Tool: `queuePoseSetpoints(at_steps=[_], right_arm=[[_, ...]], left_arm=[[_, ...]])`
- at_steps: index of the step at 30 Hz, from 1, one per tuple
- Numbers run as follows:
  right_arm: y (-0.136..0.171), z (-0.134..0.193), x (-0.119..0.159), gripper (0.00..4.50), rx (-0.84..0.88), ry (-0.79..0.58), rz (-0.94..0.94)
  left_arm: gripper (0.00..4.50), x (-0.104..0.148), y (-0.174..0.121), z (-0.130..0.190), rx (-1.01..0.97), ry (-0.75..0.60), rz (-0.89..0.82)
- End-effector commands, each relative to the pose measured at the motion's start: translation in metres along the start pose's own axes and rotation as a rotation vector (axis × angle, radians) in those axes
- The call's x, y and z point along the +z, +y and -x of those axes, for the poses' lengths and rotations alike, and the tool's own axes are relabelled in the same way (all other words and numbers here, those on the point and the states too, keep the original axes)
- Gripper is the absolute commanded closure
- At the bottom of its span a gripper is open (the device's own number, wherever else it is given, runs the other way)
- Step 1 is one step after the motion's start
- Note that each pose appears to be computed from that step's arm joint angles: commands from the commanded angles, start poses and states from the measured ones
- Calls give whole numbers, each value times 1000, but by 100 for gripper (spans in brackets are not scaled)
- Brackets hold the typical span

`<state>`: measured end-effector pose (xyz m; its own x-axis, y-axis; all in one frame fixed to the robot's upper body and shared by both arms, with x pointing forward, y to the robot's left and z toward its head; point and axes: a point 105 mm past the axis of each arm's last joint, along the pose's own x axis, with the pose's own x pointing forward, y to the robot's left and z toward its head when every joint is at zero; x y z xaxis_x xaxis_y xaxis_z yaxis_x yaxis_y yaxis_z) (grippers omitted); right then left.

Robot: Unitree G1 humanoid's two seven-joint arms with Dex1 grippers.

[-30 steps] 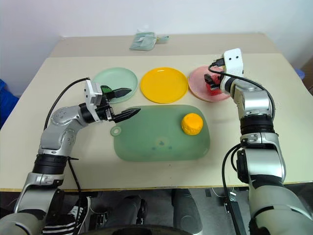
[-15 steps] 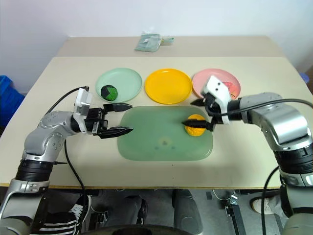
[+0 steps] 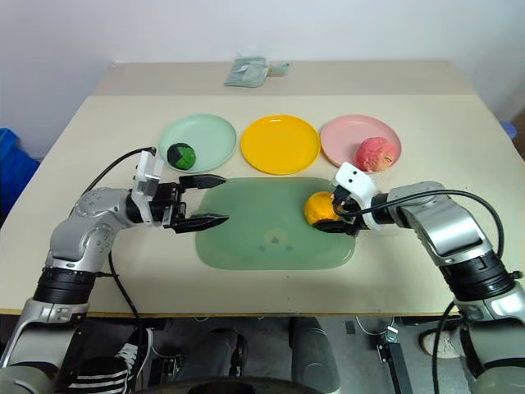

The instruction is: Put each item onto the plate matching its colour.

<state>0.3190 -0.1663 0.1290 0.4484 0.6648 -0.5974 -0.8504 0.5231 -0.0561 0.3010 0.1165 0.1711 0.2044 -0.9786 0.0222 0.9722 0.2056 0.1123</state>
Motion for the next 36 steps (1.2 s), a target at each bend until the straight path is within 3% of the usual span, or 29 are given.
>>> queuePoseSetpoints(at_steps=[1,6,9,11,14,17,22,25,30,33,36], right_arm=[[-17,16,55,138,-92,-208,43],[-55,12,100,138,-297,-375,61],[-88,-2,107,138,-471,-382,40],[-94,-18,111,138,-481,-408,-25],[-88,-44,122,138,-421,-438,-47],[-92,-49,130,4,-420,-462,-75],[-105,-11,166,4,-460,-692,-70],[-93,-1,172,4,-355,-774,-37],[-58,15,147,4,-166,-764,150],[-31,29,102,4,-69,-654,228],[25,42,54,4,158,-494,217]], left_arm=[[0,17,16,6,107,-63,-66],[0,17,50,13,361,-78,-91],[0,16,68,16,517,-87,-92],[0,15,75,18,590,-92,-99],[0,12,71,15,600,-92,-94],[0,13,64,13,581,-92,-105],[0,14,46,22,510,-76,-119],[0,21,31,28,436,-97,-112],[0,20,10,44,340,-69,-105],[0,17,-2,47,270,-70,-69],[0,12,-7,48,176,-59,-15]])
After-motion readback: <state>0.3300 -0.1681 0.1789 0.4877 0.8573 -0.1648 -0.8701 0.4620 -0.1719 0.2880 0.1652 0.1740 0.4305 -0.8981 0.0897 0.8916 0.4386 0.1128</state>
